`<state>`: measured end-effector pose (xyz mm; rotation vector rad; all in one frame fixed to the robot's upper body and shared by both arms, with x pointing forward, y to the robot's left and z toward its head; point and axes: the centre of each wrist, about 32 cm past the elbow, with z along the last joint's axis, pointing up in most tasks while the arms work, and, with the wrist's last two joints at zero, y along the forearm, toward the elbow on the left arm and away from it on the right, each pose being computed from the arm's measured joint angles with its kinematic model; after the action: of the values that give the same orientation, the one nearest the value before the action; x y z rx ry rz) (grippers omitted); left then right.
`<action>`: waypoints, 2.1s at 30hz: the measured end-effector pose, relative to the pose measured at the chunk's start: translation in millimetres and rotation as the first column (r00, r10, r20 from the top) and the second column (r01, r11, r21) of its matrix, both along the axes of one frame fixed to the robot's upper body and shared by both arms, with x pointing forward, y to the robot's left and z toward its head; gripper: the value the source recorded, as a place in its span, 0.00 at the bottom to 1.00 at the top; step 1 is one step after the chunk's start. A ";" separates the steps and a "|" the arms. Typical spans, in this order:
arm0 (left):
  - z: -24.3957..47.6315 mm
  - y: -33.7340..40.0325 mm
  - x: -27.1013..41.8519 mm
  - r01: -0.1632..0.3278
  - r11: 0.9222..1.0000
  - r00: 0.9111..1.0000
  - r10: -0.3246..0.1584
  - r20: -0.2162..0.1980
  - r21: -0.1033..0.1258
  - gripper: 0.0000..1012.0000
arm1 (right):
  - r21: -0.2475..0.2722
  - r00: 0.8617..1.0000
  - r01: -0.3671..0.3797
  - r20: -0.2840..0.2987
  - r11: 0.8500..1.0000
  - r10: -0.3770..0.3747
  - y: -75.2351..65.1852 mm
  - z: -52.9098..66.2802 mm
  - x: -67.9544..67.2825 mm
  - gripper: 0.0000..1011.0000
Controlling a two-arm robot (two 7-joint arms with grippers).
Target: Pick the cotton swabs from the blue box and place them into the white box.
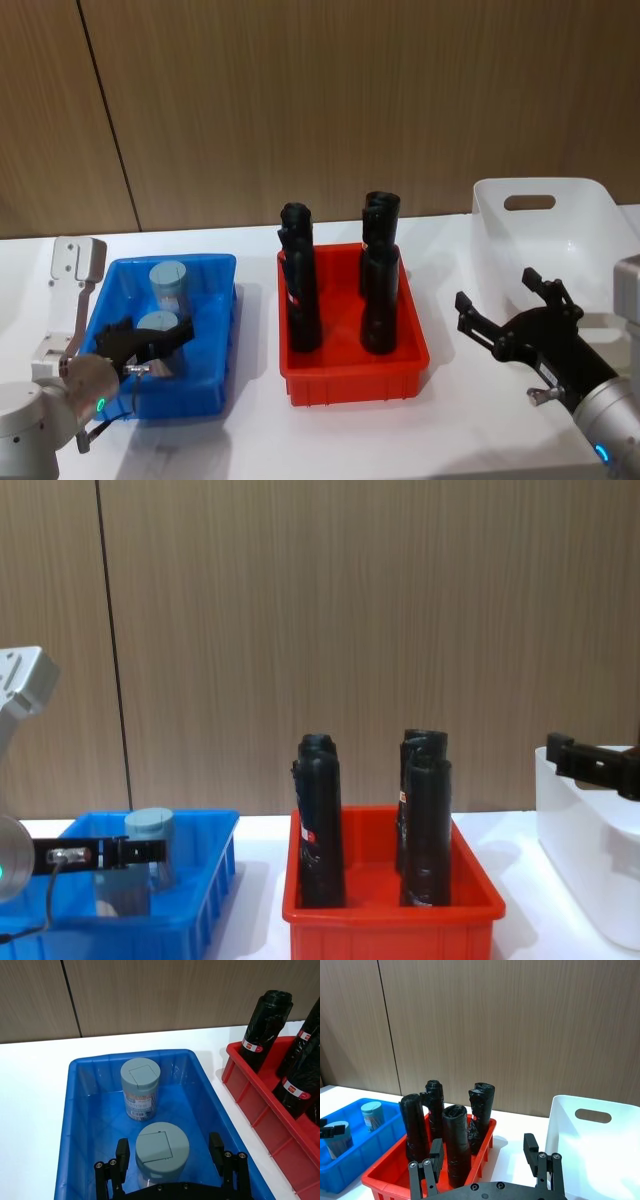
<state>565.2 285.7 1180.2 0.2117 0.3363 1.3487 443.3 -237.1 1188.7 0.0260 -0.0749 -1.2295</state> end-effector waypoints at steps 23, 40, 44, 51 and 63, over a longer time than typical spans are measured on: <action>-4.0 3.0 10.7 0.021 0.999 0.999 -0.019 -0.028 0.046 0.67 | 0.000 1.000 0.000 0.000 1.000 0.000 0.0 0.0 0.0 0.99; 1.9 0.9 8.6 0.027 0.996 0.999 -0.029 0.026 0.082 0.66 | 0.000 1.000 0.000 0.000 1.000 0.000 0.0 0.0 0.0 0.99; 9.3 -1.2 6.6 0.038 0.995 0.997 -0.044 0.064 0.094 0.66 | 0.000 1.000 0.000 0.000 1.000 0.000 0.0 0.0 0.0 0.99; 30.1 -7.8 3.0 0.087 0.990 0.982 -0.105 0.156 0.115 0.66 | 0.000 1.000 0.000 0.000 1.000 0.000 0.0 0.0 0.0 0.99; 60.7 -18.5 -0.4 0.203 0.972 0.934 -0.228 0.275 0.115 0.66 | 0.000 1.000 0.000 0.000 1.000 0.000 0.0 0.0 0.0 0.99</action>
<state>564.8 267.2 1241.0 0.1168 0.0100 1.1564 443.3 -237.1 1188.7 0.0260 -0.0749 -1.2295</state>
